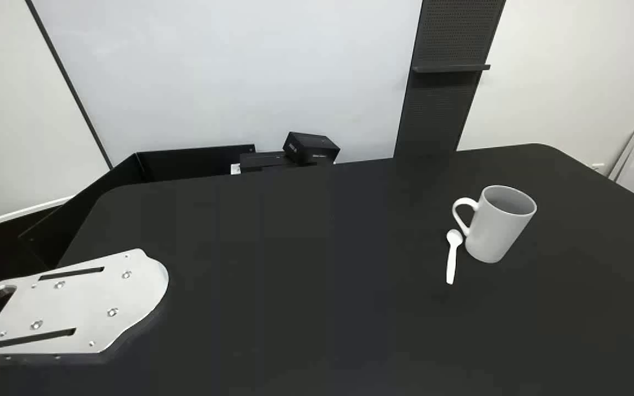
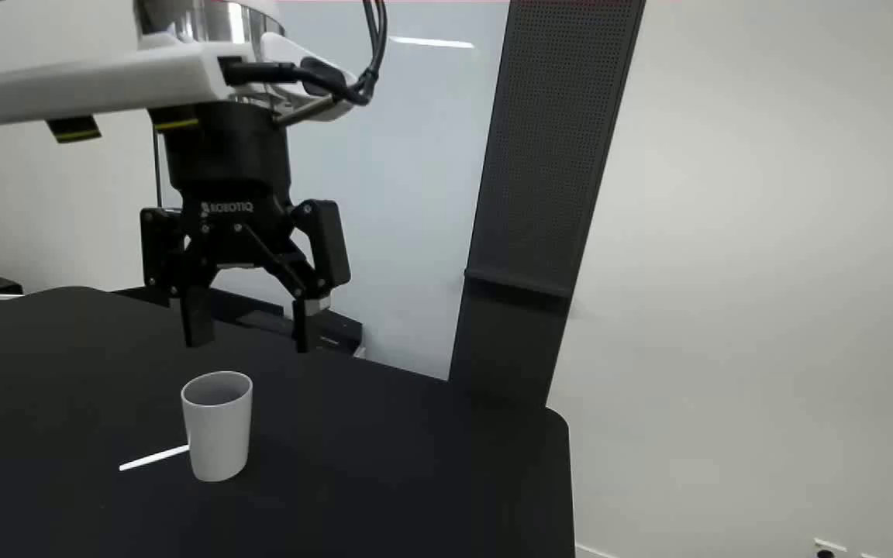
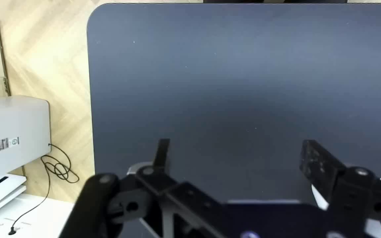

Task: Take the spoon and put it in the cup

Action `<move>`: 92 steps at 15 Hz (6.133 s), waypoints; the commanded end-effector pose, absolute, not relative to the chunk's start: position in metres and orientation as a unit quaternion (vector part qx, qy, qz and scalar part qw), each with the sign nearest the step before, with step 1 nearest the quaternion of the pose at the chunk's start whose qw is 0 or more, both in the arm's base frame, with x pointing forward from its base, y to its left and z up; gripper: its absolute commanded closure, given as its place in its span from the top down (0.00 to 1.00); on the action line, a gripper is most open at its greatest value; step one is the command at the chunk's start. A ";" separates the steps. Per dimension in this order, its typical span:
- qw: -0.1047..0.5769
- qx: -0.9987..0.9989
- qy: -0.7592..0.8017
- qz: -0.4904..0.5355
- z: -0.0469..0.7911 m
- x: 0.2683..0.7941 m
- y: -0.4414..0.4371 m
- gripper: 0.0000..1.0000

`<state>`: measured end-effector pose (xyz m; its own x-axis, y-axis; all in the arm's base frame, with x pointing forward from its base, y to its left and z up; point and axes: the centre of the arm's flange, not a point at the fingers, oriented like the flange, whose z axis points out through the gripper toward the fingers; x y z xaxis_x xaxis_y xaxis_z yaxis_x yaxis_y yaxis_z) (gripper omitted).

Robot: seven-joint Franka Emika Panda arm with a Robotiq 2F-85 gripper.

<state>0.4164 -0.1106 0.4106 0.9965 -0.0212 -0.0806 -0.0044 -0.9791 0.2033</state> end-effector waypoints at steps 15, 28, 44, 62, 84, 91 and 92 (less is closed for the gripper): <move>0.103 0.994 -0.005 -0.045 0.408 0.421 -0.105 1.00; 0.037 0.992 -0.107 -0.048 0.399 0.477 0.000 1.00; -0.008 0.921 -0.383 0.069 0.371 0.560 0.111 1.00; -0.038 0.935 -0.347 0.059 0.295 0.584 0.140 1.00; -0.043 0.933 -0.352 0.054 0.242 0.597 0.131 1.00; -0.035 0.933 -0.354 0.045 0.211 0.603 0.134 1.00; -0.032 0.934 -0.352 0.042 0.204 0.603 0.135 1.00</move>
